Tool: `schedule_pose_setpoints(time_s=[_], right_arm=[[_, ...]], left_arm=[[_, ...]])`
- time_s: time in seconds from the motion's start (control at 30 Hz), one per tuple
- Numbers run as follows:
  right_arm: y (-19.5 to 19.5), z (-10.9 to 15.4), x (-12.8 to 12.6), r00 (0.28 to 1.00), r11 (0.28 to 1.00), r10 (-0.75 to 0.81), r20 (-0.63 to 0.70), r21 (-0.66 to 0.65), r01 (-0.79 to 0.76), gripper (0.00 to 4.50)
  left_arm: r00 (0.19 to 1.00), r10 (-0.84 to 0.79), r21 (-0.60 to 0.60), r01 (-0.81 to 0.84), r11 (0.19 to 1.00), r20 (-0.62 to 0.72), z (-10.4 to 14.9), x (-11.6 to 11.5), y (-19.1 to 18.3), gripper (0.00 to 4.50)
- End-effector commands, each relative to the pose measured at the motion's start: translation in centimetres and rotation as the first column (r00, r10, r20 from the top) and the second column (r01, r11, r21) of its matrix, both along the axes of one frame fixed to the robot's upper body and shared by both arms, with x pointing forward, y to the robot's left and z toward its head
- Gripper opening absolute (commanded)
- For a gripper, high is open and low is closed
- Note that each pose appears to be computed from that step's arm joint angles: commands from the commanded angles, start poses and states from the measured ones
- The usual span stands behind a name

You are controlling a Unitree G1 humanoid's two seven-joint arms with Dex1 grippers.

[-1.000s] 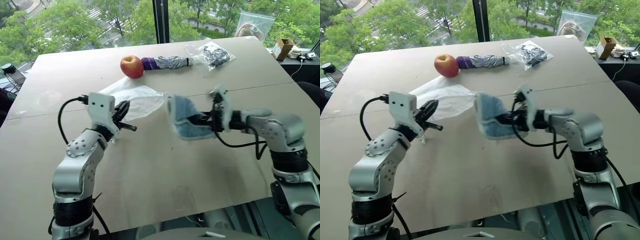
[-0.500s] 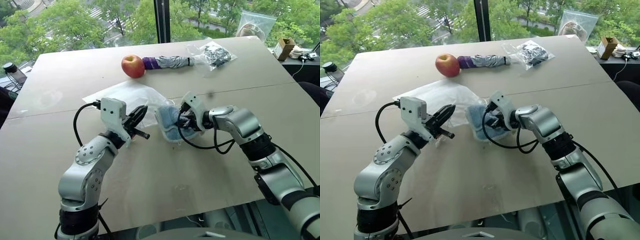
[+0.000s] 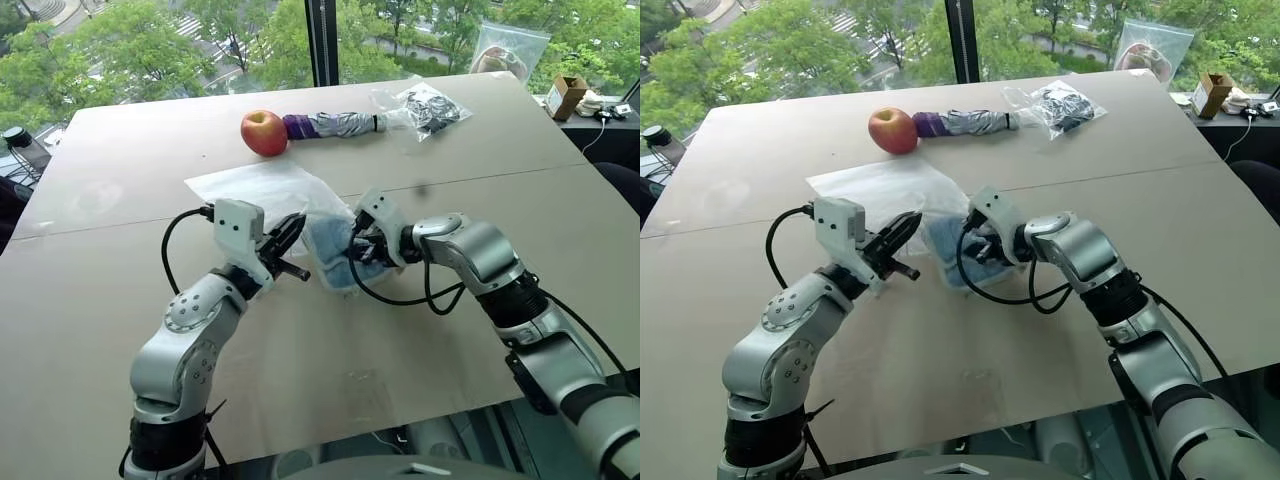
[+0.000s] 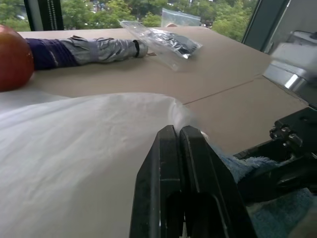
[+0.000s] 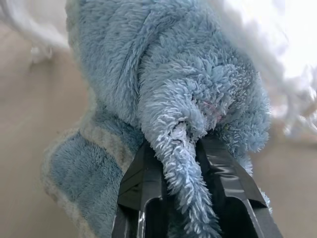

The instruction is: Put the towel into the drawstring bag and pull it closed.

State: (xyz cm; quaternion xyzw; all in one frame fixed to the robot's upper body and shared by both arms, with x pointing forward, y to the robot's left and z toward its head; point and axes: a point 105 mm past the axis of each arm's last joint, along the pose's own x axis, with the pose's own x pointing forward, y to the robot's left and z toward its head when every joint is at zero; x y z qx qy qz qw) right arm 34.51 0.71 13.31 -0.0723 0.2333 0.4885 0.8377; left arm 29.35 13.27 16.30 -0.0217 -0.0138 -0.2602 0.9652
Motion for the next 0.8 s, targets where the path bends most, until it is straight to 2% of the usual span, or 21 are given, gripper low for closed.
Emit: schedule_pose_setpoints(time_s=[0.03,0.13,0.27,0.4,0.57,0.6,0.67,0.7,0.73,0.8], right_arm=[[-0.7,3.3,2.8,0.982,0.964,-0.189,-0.015,0.186,0.189,0.24],[-0.2,5.2,3.2,0.97,0.889,-0.208,-0.122,0.391,0.24,0.24],[1.5,6.6,2.3,0.94,0.728,-0.129,-0.315,0.614,0.305,0.24],[4.2,6.3,0.9,0.879,0.63,-0.025,-0.476,0.675,0.384,0.24],[6.2,6.7,0.8,0.747,0.49,0.041,-0.663,0.665,0.564,0.24],[6.4,7.0,0.9,0.758,0.493,0.024,-0.652,0.667,0.558,0.24],[6.4,6.9,1.0,0.809,0.558,-0.077,-0.583,0.647,0.52,0.24],[6.6,6.7,0.7,0.833,0.595,-0.095,-0.545,0.64,0.486,1.2],[6.7,6.5,0.3,0.855,0.63,-0.102,-0.509,0.632,0.451,1.48],[6.4,5.8,0.2,0.896,0.696,-0.151,-0.417,0.599,0.396,2.43]], left_arm=[[0.997,-0.065,-0.007,0.065,0.998,0.049,1.1,-1.3,-1.1,0.0],[0.998,-0.051,-0.014,0.052,0.999,0.039,0.9,-1.3,-0.7,0.0],[0.997,-0.057,-0.017,0.057,0.998,0.049,1.4,-1.8,-1.0,0.0],[0.991,-0.122,-0.05,0.125,0.991,0.057,2.1,-2.4,-2.3,0.0],[0.986,-0.158,-0.066,0.161,0.985,0.05,2.3,-2.3,-3.3,0.0],[0.987,-0.155,-0.07,0.158,0.985,0.052,2.4,-2.1,-3.4,0.0],[0.99,-0.121,-0.078,0.126,0.989,0.066,2.8,-1.3,-3.2,0.0],[0.993,-0.099,-0.087,0.105,0.991,0.072,3.0,-0.9,-3.0,0.0],[0.994,-0.079,-0.099,0.086,0.991,0.076,3.3,-0.5,-2.8,0.0],[0.995,-0.056,-0.109,0.065,0.992,0.085,3.7,0.0,-2.5,0.0]])
